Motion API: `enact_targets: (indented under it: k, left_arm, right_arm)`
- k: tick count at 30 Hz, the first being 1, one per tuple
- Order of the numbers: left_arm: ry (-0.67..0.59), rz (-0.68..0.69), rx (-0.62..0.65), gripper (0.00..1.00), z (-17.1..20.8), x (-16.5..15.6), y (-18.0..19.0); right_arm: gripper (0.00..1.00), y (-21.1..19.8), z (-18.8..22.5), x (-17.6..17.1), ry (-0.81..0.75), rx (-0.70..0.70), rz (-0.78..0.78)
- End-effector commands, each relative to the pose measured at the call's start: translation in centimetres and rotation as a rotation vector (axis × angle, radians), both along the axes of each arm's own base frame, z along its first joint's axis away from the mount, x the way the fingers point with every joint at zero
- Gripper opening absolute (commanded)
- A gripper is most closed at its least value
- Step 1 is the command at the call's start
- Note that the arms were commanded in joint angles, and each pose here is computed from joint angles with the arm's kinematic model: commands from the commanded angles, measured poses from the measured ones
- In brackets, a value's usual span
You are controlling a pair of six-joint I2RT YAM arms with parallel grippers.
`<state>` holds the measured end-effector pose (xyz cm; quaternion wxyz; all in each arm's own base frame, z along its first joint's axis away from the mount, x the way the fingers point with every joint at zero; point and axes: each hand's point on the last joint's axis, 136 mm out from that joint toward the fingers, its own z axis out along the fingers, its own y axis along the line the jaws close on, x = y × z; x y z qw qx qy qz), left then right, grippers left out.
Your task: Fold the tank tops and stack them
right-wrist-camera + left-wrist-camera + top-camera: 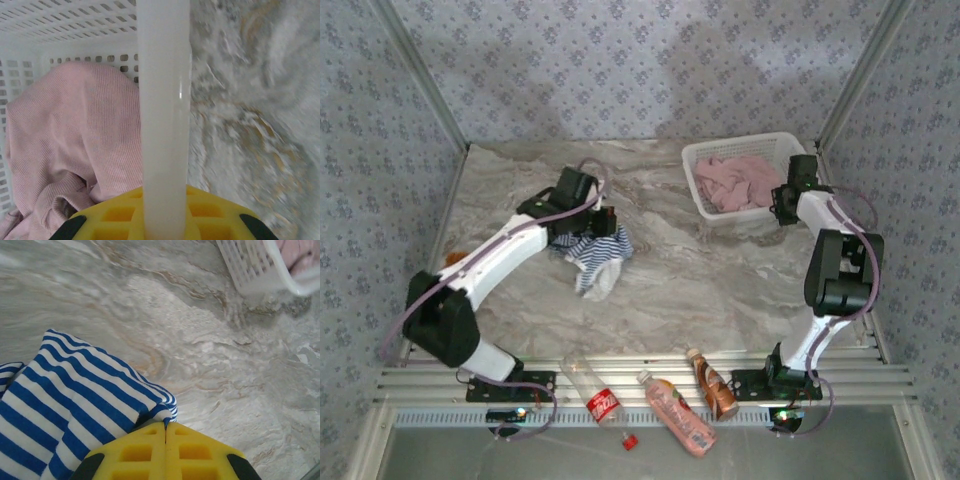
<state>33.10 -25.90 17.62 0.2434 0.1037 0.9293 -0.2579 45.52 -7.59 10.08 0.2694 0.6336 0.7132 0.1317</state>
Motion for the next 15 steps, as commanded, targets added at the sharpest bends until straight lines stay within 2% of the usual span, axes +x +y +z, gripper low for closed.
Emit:
enact_targets:
  k: [1,5,8,11,15]
  left_arm:
    - [-0.045,-0.067,-0.134,0.0,1.9,1.3,-5.2]
    - [0.008,-0.109,-0.122,0.0,-1.0,2.3,-9.0]
    - [0.051,-0.105,-0.127,0.02,-3.0,3.4,-10.8]
    - [0.06,-0.115,-0.116,0.14,-3.2,4.0,-11.8]
    - [0.03,-0.14,-0.016,0.47,-2.3,3.7,-10.3]
  right_arm:
    - [0.05,-2.5,1.5,2.2,-0.066,-0.043,-0.122]
    - [0.14,-2.7,0.9,4.7,-0.084,-0.018,-0.096]
    - [0.26,-2.1,0.7,5.9,-0.1,-0.011,-0.003]
    - [0.45,-1.4,2.3,5.6,-0.151,-0.029,0.09]
    - [0.62,1.3,4.8,2.8,-0.191,-0.051,0.249]
